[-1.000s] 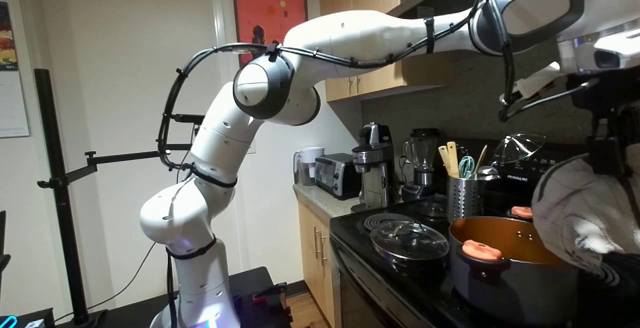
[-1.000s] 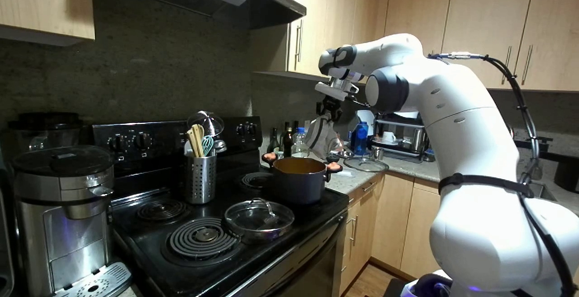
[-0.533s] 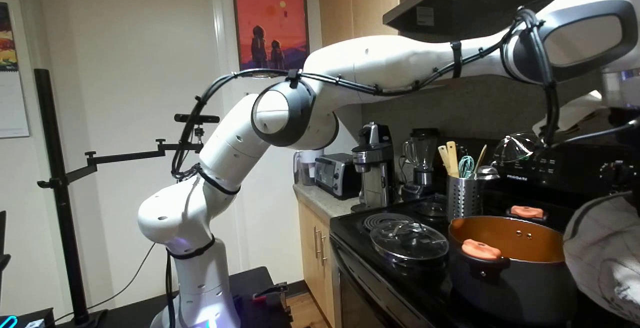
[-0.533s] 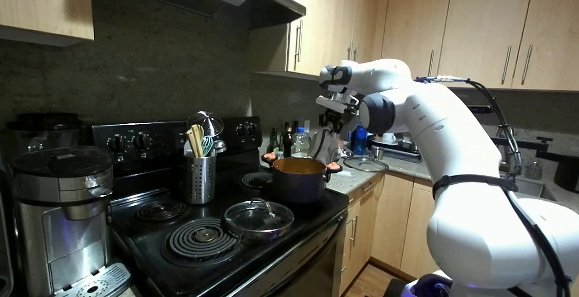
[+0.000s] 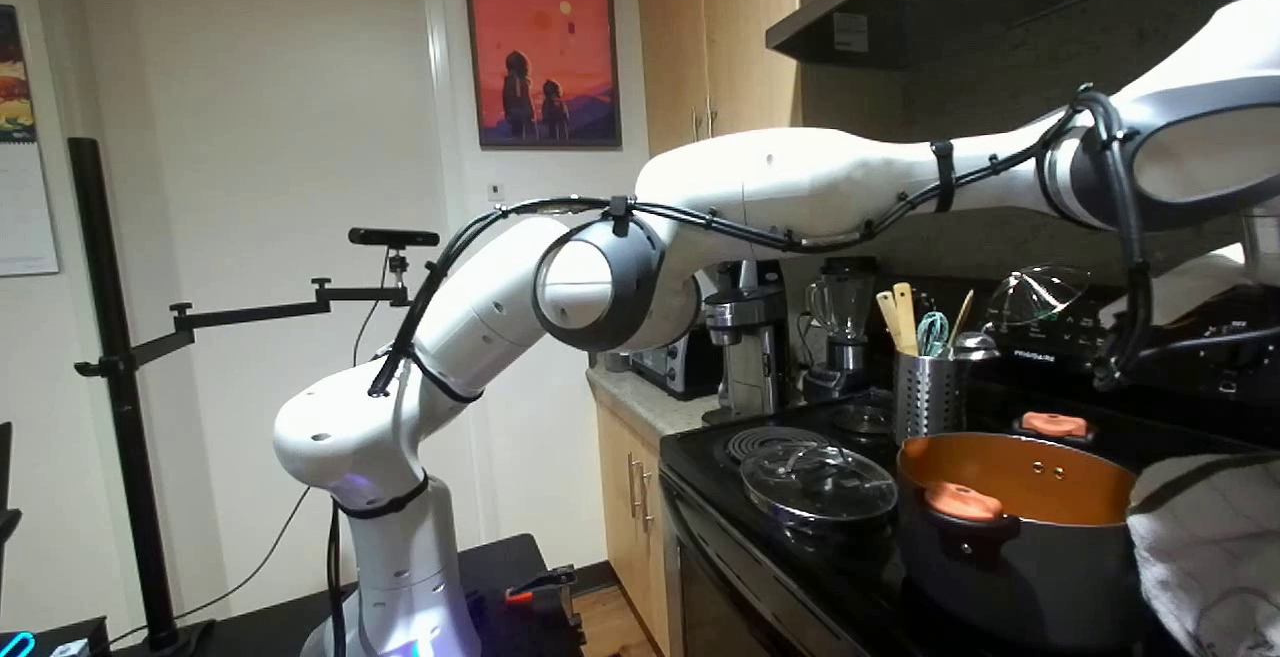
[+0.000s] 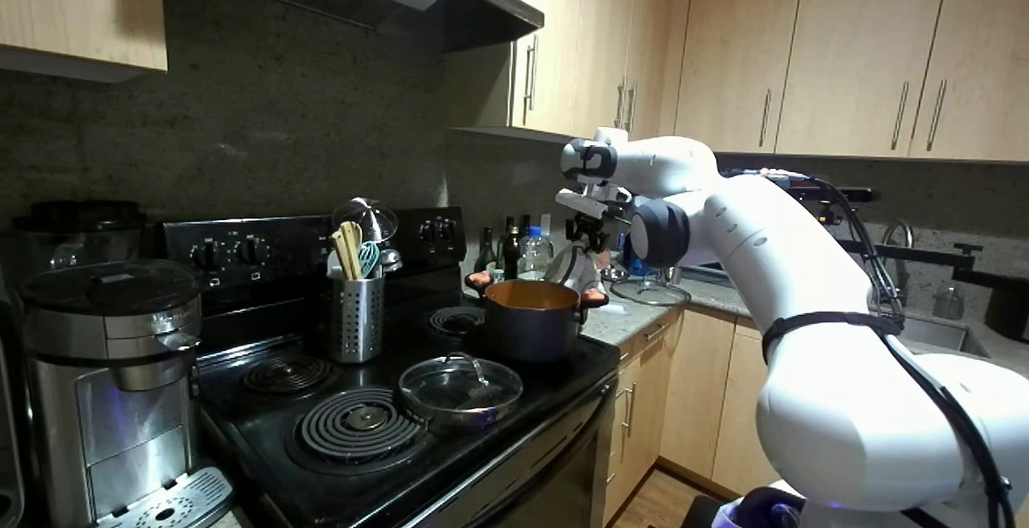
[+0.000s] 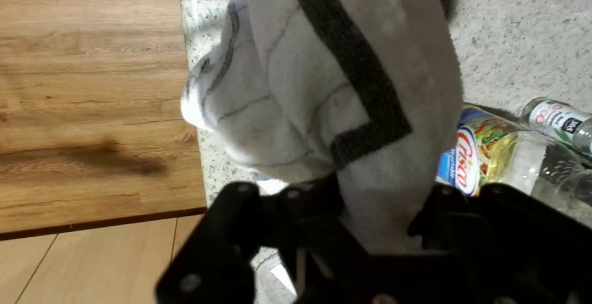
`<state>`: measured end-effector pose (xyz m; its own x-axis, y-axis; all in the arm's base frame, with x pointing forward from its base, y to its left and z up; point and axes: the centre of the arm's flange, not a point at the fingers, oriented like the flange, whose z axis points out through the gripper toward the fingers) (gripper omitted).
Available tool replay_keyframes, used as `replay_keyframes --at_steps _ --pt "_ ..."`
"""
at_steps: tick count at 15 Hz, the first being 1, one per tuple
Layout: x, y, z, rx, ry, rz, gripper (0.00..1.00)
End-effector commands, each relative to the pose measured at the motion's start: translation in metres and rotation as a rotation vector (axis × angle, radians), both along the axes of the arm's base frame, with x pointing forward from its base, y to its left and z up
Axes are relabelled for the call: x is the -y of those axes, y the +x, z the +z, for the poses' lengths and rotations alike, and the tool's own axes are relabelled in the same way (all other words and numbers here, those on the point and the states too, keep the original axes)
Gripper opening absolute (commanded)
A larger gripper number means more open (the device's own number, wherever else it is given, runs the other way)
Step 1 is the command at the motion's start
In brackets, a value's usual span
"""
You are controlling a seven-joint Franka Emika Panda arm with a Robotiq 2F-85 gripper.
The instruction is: Take the towel out of the pot and put it on the counter
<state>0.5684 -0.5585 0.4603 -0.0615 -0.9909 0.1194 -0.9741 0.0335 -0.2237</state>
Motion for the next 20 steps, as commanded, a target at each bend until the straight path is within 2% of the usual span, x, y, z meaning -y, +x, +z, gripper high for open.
replay_keyframes --at_steps 1,10,17,18,19,20 --pt "0.047 0.035 0.008 -0.025 0.004 -0.091 0.04" --pt "0.070 0.044 -0.024 -0.036 0.049 -0.401 0.04" --pt "0.066 0.047 -0.009 0.022 0.077 -0.471 0.04" --pt "0.065 0.047 -0.004 0.029 0.082 -0.478 0.40" --pt "0.065 0.048 -0.001 0.033 0.087 -0.485 0.40" --pt "0.064 0.048 0.002 0.035 0.088 -0.485 0.47"
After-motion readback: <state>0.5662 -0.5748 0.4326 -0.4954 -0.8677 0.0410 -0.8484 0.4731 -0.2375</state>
